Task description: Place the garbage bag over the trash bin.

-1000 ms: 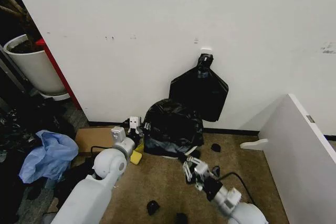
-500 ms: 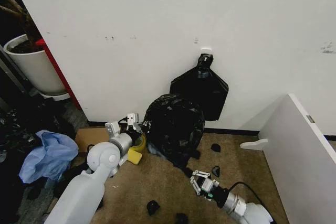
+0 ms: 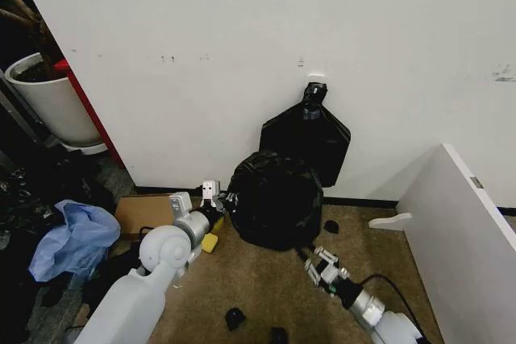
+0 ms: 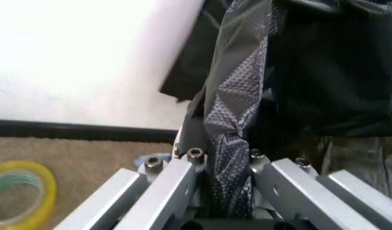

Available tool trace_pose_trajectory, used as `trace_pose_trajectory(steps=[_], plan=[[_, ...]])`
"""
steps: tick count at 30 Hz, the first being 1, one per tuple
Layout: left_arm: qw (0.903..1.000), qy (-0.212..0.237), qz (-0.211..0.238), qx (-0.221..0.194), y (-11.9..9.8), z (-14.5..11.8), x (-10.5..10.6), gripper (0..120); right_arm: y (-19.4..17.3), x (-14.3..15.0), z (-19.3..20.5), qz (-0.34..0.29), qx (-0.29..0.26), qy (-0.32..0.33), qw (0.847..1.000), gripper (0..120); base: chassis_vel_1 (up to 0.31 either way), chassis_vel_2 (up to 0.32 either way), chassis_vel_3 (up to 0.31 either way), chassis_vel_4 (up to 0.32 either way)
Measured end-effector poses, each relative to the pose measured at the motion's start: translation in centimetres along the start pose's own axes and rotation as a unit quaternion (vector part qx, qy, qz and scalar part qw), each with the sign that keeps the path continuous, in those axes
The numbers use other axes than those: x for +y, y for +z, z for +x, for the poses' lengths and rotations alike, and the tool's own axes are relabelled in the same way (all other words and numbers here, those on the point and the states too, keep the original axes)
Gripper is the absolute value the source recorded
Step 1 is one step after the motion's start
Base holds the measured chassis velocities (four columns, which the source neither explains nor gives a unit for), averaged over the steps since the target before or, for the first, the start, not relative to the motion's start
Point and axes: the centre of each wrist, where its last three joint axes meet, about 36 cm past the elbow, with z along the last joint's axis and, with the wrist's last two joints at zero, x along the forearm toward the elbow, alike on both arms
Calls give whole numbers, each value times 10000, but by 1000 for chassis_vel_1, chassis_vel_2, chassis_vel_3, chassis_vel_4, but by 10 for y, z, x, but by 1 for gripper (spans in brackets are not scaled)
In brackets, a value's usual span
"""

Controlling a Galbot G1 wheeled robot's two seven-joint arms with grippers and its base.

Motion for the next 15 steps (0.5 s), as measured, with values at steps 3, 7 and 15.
trace_pose_trajectory(steps=[3,7,15], plan=[[9997,-161,-142,-89,10,-7,8,0,-4,-33,25,-237,-124,-851,9960,48,0,0,0,0],[9992,-259,-265,-146,17,-12,12,0,-16,-49,33,-424,-294,-1119,9924,59,0,0,0,0],[9977,-335,-365,-461,39,-12,8,0,-77,-21,-21,-1099,-793,481,9896,88,0,0,0,0]])
